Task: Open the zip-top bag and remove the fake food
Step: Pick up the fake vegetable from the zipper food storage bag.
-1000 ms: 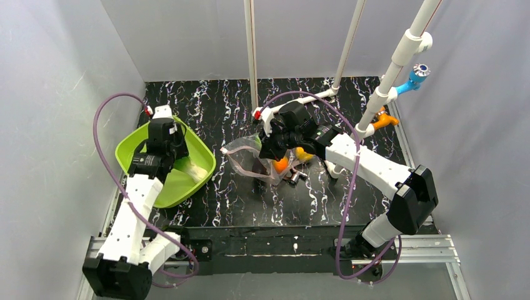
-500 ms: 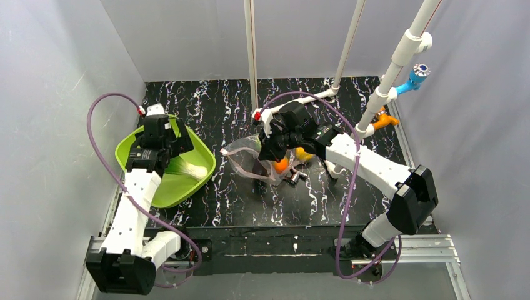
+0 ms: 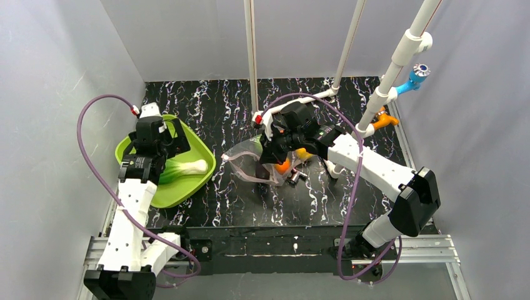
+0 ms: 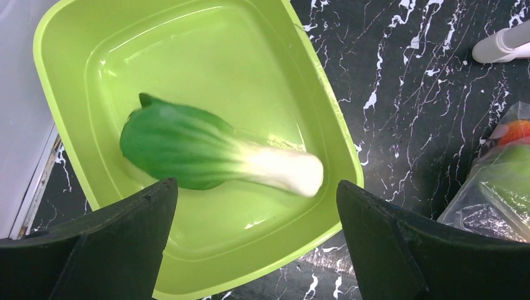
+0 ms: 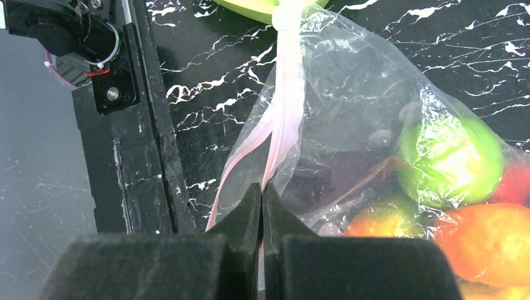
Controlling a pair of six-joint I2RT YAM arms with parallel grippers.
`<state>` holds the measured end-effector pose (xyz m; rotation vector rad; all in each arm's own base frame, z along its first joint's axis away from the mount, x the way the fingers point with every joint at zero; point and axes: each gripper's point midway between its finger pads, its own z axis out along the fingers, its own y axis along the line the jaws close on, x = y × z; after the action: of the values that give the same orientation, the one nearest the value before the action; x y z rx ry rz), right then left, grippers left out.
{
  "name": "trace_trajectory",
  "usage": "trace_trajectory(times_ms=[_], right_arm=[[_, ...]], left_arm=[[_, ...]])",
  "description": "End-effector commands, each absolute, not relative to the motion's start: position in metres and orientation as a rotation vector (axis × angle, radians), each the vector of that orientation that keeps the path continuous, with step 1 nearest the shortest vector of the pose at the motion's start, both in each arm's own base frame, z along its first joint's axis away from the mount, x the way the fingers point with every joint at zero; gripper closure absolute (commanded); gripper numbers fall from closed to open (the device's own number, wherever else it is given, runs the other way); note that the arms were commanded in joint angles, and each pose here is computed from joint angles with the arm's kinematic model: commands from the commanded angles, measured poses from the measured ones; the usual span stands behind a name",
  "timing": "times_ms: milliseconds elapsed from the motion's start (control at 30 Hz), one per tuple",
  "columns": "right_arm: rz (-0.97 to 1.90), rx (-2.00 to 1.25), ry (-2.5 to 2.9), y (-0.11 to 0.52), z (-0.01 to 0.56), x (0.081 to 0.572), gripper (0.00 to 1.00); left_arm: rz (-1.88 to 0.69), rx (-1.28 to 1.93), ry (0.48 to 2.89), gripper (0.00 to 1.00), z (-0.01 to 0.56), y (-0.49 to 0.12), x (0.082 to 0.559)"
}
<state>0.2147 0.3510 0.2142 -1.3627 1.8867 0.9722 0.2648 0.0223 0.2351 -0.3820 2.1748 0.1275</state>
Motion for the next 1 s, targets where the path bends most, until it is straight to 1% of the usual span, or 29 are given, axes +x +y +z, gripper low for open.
trace_trajectory(times_ms=[0, 133, 233, 433, 567, 867, 967], right_arm=[[1.012, -1.386, 1.806, 0.353, 0.235, 0.209, 0.99], [1.009, -1.401, 1.794, 0.351, 0.237, 0.207, 0.99], [1.019, -1.416, 1.784, 0.350, 0.238, 0.204, 0.99], [1.057, -1.457, 1.752, 0.347, 0.242, 0.194, 0.99], [1.077, -1.501, 1.721, 0.345, 0.244, 0.186, 0.99], [1.116, -1.554, 1.695, 0.344, 0.243, 0.178, 0.99], [1.121, -1.560, 1.696, 0.344, 0.243, 0.178, 0.99]], left_arm=[[0.129, -0.361, 2.146, 0.02, 0.256, 0.023, 0.267], [-0.122, -0.233, 2.160, 0.02, 0.260, -0.016, 0.263], [-0.403, -0.119, 2.155, 0.02, 0.265, -0.059, 0.250], [-0.827, -0.068, 2.120, 0.02, 0.269, -0.114, 0.215], [-1.098, -0.099, 2.076, 0.02, 0.269, -0.141, 0.196], [-1.245, -0.142, 2.068, 0.02, 0.253, -0.158, 0.172], [-1.229, -0.128, 2.078, 0.02, 0.241, -0.166, 0.167]])
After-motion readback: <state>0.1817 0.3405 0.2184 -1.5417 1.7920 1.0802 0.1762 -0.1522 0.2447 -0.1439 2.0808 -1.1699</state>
